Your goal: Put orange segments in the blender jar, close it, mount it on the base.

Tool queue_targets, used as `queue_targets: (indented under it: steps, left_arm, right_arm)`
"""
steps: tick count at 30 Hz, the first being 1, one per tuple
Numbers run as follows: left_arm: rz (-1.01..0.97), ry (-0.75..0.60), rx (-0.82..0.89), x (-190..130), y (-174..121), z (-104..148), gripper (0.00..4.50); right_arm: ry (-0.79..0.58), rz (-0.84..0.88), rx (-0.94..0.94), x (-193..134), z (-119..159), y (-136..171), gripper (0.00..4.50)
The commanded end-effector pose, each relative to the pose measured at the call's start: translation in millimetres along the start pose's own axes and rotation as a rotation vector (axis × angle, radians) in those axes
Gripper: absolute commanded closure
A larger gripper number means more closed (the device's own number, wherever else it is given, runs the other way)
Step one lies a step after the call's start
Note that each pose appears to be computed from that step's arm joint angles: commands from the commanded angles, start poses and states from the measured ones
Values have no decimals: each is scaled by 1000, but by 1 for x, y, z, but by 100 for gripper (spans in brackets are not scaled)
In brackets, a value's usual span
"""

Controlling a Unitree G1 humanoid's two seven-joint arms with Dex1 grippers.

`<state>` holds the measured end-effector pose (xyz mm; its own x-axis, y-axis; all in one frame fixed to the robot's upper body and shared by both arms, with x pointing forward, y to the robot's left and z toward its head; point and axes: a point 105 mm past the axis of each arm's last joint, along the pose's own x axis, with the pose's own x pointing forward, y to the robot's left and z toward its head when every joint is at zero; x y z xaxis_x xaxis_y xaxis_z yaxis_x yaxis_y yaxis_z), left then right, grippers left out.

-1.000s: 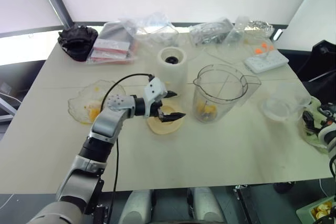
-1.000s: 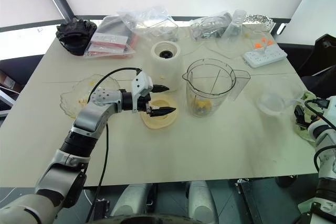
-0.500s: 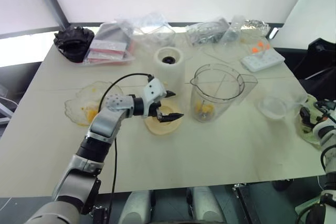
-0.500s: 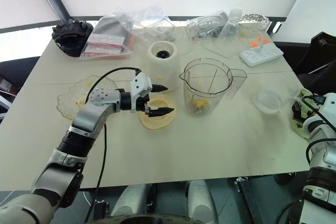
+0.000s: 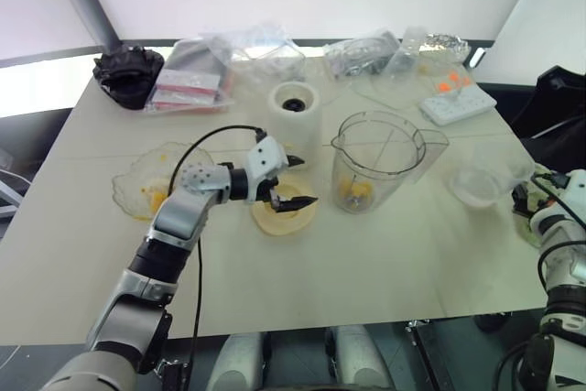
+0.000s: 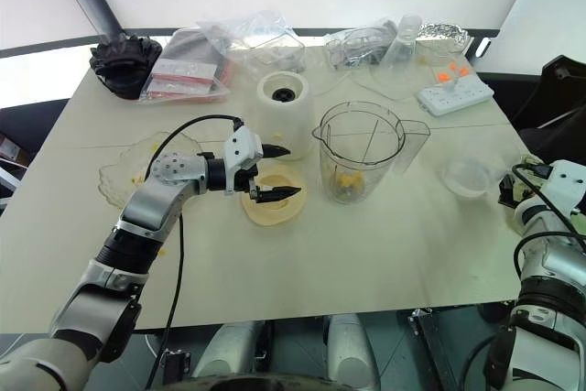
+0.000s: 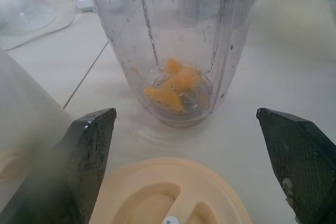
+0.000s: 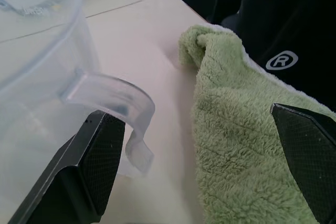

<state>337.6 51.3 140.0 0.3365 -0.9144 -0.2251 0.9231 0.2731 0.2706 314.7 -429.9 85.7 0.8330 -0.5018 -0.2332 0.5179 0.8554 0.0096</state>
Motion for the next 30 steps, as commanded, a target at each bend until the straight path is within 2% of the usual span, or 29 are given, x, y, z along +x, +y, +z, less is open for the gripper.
queue_targets:
  steps: [1,8,30]
  left_arm:
    - [11,-17,44,0,4,8,0]
    - [14,-20,47,0,4,8,0]
    - [12,-40,52,4,4,18,0]
  right_arm:
    - [-61,-4,-8,2,16,2,83]
    - [-64,14,-6,4,13,9,447]
    - [-84,59,34,-2,4,23,447]
